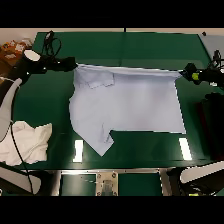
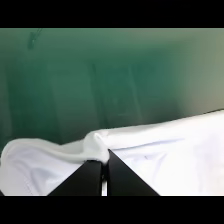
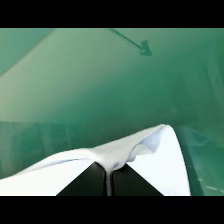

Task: Fold the shirts.

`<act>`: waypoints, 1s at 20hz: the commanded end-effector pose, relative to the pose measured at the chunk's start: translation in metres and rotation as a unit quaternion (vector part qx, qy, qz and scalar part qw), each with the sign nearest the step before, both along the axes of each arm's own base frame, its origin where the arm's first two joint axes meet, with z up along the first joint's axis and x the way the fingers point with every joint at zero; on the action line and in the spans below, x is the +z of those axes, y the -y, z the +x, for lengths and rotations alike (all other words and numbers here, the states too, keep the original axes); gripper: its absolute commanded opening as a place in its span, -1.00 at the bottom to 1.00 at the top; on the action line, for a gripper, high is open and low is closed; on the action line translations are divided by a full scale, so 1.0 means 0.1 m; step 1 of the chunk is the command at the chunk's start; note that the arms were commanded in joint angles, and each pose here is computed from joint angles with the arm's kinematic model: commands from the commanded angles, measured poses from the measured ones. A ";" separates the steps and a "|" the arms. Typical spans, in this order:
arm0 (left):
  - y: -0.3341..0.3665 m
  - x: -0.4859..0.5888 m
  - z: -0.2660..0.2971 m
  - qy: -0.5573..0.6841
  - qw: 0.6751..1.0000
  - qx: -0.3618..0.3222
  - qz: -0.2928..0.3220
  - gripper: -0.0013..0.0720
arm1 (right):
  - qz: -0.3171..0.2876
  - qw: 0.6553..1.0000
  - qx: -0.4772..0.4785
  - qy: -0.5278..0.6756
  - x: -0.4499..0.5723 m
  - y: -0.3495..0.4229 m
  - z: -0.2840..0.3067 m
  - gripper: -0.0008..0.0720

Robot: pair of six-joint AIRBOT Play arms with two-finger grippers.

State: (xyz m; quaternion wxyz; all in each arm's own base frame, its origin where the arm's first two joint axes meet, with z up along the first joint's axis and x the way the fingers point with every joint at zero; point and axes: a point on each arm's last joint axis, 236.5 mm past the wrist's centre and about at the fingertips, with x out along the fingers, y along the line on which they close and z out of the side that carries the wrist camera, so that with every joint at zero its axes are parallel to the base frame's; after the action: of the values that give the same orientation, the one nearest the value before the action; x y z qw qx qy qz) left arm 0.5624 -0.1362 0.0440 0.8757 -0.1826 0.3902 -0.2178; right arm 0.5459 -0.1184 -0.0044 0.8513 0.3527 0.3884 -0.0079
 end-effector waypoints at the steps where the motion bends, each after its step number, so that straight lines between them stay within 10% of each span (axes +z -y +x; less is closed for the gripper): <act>1: 0.02 -0.27 -0.27 -0.061 0.997 -0.043 0.030 -0.89 | -0.026 0.997 0.044 -0.059 -0.24 0.05 -0.23 -0.94; 13: 0.05 -0.95 -1.01 -0.228 0.972 -0.054 0.018 -0.88 | -0.028 0.977 0.097 -0.189 -0.82 -0.04 -0.92 -0.82; 14: 0.10 -0.92 -1.04 -0.236 0.970 -0.059 0.006 -0.72 | -0.025 0.976 0.098 -0.192 -0.80 -0.05 -0.93 -0.50; 15: 0.13 -0.89 -1.11 -0.246 0.967 -0.069 0.001 0.14 | -0.022 0.973 0.098 -0.206 -0.77 -0.01 -0.99 -0.45; 16: 0.12 -0.84 -1.16 -0.263 0.962 -0.072 -0.005 0.39 | -0.022 0.969 0.089 -0.228 -0.72 0.07 -1.08 -0.45; 20: 0.00 -0.58 -1.49 -0.330 0.937 -0.111 -0.020 0.39 | -0.032 0.955 0.057 -0.290 -0.41 0.37 -1.51 -0.94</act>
State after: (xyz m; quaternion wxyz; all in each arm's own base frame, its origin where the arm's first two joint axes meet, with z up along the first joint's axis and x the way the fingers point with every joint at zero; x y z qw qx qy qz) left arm 0.4421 -0.1393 -0.0305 0.7144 -0.2050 0.6278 -0.2313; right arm 0.4275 -0.1409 -0.0618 0.7433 0.2830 0.6048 -0.0408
